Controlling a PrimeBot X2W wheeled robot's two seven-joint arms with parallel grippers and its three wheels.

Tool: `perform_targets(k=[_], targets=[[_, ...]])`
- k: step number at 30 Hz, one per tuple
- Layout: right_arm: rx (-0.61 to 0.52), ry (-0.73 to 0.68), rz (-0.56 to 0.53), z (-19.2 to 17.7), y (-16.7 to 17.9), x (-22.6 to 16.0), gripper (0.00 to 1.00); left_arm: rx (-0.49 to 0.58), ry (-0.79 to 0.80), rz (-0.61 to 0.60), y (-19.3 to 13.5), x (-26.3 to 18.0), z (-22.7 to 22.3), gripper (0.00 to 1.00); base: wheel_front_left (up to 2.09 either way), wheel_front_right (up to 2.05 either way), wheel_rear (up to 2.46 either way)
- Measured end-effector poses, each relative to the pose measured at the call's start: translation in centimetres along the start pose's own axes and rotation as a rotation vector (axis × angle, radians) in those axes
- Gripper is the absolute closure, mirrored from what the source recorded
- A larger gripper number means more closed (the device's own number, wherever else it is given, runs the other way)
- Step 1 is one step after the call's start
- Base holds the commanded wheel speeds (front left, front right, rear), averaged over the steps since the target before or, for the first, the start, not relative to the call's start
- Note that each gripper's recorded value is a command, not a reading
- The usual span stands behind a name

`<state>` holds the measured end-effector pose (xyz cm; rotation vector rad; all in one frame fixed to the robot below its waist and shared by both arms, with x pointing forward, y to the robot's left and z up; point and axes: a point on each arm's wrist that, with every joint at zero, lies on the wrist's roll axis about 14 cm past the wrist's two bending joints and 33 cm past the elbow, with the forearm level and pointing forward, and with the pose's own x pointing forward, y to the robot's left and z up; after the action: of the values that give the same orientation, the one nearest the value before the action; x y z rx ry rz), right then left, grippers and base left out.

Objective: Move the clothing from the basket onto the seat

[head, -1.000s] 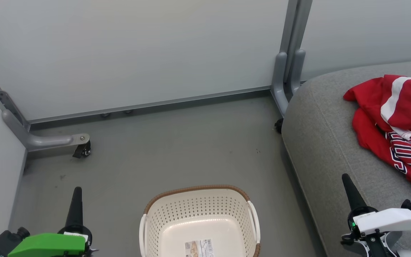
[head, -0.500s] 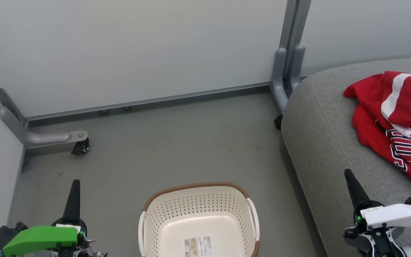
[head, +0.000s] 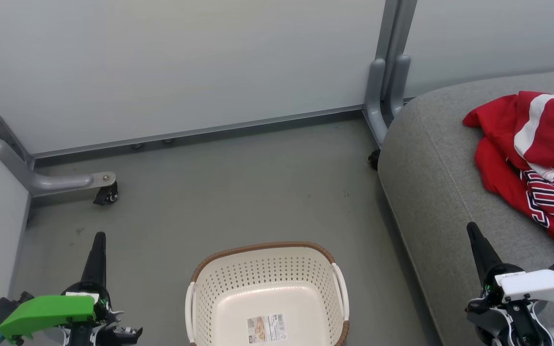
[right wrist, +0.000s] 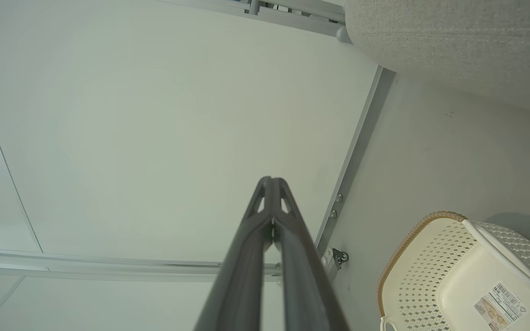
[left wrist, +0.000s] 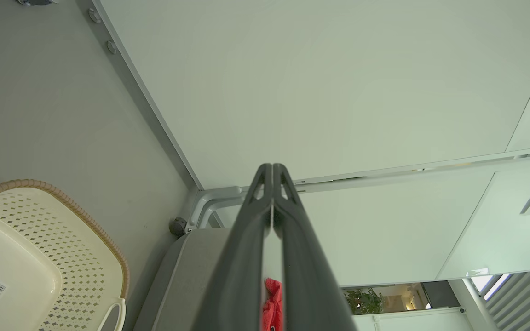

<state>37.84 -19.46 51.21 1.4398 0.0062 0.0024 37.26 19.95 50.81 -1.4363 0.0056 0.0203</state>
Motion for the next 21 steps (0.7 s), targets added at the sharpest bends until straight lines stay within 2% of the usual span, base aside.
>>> perform_targets(k=[21], targets=[[0.133, -0.005, 0.007, 0.5, 0.1, 0.7, 1.0, -0.135, 0.012, -0.014, -0.4, 1.2, 0.0, 1.0, 0.0, 0.0, 0.0]])
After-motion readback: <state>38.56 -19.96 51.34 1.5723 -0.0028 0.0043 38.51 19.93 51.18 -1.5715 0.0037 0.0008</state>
